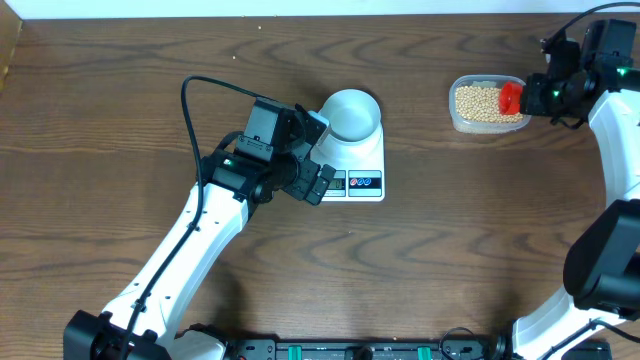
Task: Scoop item into bowl and weigh 50g on scale
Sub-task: 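Dip the red scoop into the bean tub and scoop beans, right gripper, then carry the filled red scoop with the right gripper over the white bowl, then tilt the red scoop with the right gripper to pour beans into the bowl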
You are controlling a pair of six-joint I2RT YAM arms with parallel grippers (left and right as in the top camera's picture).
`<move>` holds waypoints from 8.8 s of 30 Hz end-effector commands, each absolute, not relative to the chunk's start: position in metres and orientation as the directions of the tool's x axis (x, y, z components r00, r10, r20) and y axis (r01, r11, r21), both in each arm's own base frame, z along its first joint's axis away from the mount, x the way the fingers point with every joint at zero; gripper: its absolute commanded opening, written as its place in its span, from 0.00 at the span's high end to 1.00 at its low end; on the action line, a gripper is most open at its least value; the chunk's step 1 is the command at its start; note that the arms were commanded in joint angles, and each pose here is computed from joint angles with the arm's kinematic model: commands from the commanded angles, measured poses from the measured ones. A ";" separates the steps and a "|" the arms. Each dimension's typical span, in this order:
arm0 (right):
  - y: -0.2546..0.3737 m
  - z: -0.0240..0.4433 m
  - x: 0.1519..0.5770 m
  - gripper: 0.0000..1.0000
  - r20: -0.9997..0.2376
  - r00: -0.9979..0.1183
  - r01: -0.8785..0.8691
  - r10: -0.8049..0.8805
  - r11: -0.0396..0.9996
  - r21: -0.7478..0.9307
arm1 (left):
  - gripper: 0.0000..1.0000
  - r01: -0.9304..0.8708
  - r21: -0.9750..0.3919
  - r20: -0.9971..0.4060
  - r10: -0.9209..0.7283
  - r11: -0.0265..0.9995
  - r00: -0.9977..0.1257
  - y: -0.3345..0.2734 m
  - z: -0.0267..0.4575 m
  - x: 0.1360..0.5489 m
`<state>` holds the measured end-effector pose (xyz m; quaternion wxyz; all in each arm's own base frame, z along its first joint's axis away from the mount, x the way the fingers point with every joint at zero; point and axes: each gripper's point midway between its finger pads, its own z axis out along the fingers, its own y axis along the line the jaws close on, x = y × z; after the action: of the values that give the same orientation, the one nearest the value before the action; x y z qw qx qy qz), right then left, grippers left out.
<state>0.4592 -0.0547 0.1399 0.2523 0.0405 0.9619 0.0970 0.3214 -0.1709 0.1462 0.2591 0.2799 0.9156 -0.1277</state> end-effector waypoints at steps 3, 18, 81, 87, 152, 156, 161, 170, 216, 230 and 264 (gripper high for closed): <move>-0.041 0.123 0.466 0.99 -0.452 -0.883 -0.025 0.127 0.948 0.316 | 0.02 0.586 -0.091 -0.546 0.452 0.805 -0.705 -0.171 0.146 0.321; -0.025 0.104 0.465 0.99 -0.389 -0.904 -0.051 0.176 0.860 0.508 | 0.02 0.586 -0.091 -0.546 0.452 0.805 -0.705 -0.171 0.146 0.321; -0.084 0.152 0.447 0.99 -0.286 -0.818 -0.121 0.500 0.336 0.934 | 0.02 0.586 -0.091 -0.546 0.452 0.805 -0.705 -0.171 0.146 0.321; -0.075 0.169 0.446 0.99 -0.287 -0.819 -0.180 0.497 0.251 0.951 | 0.02 0.586 -0.091 -0.546 0.452 0.805 -0.705 -0.171 0.146 0.321; 0.184 0.169 0.440 0.99 -0.346 -0.938 -0.327 -0.018 0.372 0.869 | 0.02 0.586 -0.091 -0.546 0.452 0.805 -0.705 -0.171 0.146 0.321; 0.191 0.174 0.441 0.99 -0.375 -0.926 -0.357 -0.034 0.395 0.846 | 0.02 0.586 -0.091 -0.546 0.452 0.805 -0.705 -0.171 0.146 0.321; 0.194 0.189 0.445 0.99 -0.431 -0.901 -0.400 -0.043 0.465 0.790 | 0.02 0.586 -0.091 -0.546 0.452 0.805 -0.705 -0.171 0.146 0.321; 0.200 0.205 0.438 0.99 -0.473 -0.879 -0.434 -0.062 0.513 0.740 | 0.02 0.586 -0.091 -0.546 0.452 0.805 -0.705 -0.171 0.146 0.321; 0.219 0.166 0.440 0.99 -0.559 -0.784 -0.552 -0.271 0.716 0.427 | 0.02 0.586 -0.091 -0.546 0.452 0.805 -0.705 -0.171 0.146 0.321; 0.221 0.170 0.446 0.99 -0.599 -0.748 -0.587 -0.285 0.705 0.398 | 0.02 0.587 -0.092 -0.546 0.452 0.805 -0.705 -0.171 0.146 0.321; 0.223 0.176 0.452 0.99 -0.641 -0.706 -0.625 -0.302 0.691 0.363 | 0.02 0.586 -0.091 -0.546 0.452 0.805 -0.705 -0.171 0.146 0.321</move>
<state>0.4504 0.2186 0.1555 0.2527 -0.2452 0.8897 0.2907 0.3215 -0.1710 0.1464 0.2594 0.2799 0.9154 -0.1277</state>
